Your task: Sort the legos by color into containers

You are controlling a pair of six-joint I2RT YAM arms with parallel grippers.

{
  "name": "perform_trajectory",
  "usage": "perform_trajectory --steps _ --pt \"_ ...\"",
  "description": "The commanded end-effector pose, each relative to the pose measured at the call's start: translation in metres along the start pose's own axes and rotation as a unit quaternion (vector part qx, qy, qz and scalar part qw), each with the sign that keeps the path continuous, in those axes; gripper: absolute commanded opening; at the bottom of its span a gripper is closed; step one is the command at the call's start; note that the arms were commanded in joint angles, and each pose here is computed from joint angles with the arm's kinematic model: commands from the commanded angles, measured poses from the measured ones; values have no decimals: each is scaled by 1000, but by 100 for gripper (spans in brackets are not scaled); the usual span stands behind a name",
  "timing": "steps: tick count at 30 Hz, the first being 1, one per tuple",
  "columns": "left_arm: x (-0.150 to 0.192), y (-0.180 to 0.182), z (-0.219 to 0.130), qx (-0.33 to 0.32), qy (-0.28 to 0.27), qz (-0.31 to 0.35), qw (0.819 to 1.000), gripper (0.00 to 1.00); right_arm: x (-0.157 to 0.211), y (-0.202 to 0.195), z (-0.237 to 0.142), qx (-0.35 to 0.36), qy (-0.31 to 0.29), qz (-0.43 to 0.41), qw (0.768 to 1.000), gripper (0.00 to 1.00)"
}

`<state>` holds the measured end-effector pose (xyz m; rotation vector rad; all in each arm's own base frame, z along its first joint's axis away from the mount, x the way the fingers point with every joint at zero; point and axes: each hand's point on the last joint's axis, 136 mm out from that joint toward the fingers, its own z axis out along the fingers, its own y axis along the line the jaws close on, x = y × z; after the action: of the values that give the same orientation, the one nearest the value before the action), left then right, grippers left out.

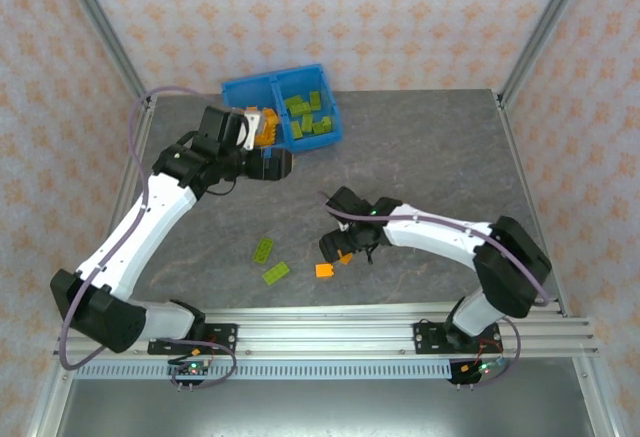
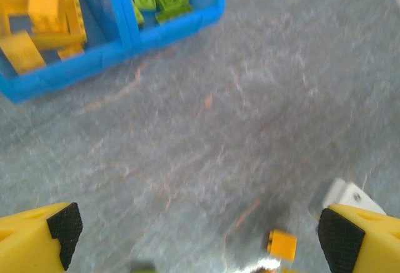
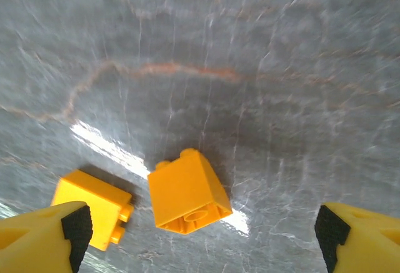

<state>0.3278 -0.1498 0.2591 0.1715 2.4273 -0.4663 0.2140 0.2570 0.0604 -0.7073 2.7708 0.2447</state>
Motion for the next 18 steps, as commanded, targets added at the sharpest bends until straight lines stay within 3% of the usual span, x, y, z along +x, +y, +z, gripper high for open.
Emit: perform_trajectory --steps 1,5,10,18 --pt "47 -6 -8 33 67 62 995 100 8 -4 10 30 17 -31 999 90" --pt "72 -3 -16 40 95 112 988 100 15 0 24 20 38 -35 998 76" --pt "67 -2 -14 39 72 135 987 100 21 -5 32 38 58 -34 997 56" --pt "79 -33 -15 144 76 167 972 100 15 2 24 19 40 -17 999 30"
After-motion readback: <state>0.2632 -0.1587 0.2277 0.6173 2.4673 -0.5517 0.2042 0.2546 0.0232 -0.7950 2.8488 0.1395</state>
